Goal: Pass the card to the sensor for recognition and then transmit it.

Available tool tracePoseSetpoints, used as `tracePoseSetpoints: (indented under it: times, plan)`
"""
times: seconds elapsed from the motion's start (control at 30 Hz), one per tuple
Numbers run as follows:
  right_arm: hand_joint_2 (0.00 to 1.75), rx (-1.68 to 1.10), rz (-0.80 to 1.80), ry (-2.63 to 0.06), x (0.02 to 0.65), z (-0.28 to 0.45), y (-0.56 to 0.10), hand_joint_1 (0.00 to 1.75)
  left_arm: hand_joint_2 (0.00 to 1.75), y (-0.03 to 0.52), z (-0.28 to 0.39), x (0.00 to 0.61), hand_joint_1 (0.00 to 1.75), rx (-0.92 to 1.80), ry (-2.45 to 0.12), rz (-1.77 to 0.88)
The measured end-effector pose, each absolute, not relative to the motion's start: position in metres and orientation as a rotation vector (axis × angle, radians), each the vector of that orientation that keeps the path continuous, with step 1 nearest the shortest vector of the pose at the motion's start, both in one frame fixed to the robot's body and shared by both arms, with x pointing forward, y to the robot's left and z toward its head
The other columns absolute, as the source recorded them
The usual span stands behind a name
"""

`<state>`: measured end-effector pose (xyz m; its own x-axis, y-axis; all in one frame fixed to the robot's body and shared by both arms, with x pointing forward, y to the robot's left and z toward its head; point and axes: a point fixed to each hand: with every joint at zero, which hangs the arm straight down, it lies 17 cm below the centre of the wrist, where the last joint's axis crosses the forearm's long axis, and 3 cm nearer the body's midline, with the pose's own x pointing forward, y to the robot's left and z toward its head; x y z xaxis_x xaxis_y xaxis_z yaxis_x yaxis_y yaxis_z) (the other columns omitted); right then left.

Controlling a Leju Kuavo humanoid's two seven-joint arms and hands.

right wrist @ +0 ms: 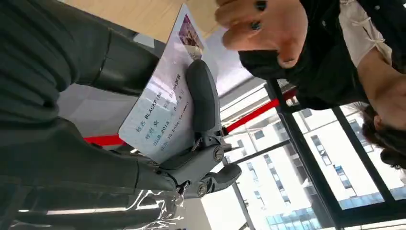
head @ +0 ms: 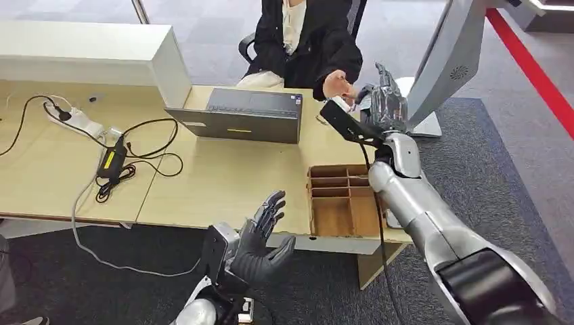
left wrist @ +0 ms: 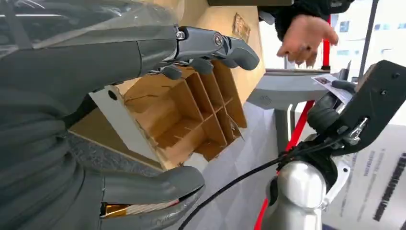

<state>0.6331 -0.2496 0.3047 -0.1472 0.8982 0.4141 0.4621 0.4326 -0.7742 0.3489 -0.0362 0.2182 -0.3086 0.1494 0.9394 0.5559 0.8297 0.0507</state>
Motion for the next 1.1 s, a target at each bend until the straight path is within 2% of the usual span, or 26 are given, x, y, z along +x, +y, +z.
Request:
tracePoseSetpoints:
  times: [0.4,0.8,1.1]
  plan:
    - [1.75,-1.119,0.571,-1.870,0.617,0.304,-0.241,1.75,1.75,-0.024,0.204,0.351,0.00,-0.472,-1.851,-0.428]
    - [1.75,-1.196,0.485,-1.746,0.565,0.238,-0.325,1.75,1.75,-0.009,0.187,0.337,0.00,-0.424,-1.820,-0.400]
    - [1.75,-1.261,0.342,-1.774,0.537,0.262,-0.369,1.75,1.75,-0.003,0.188,0.335,0.00,-0.411,-1.825,-0.384]
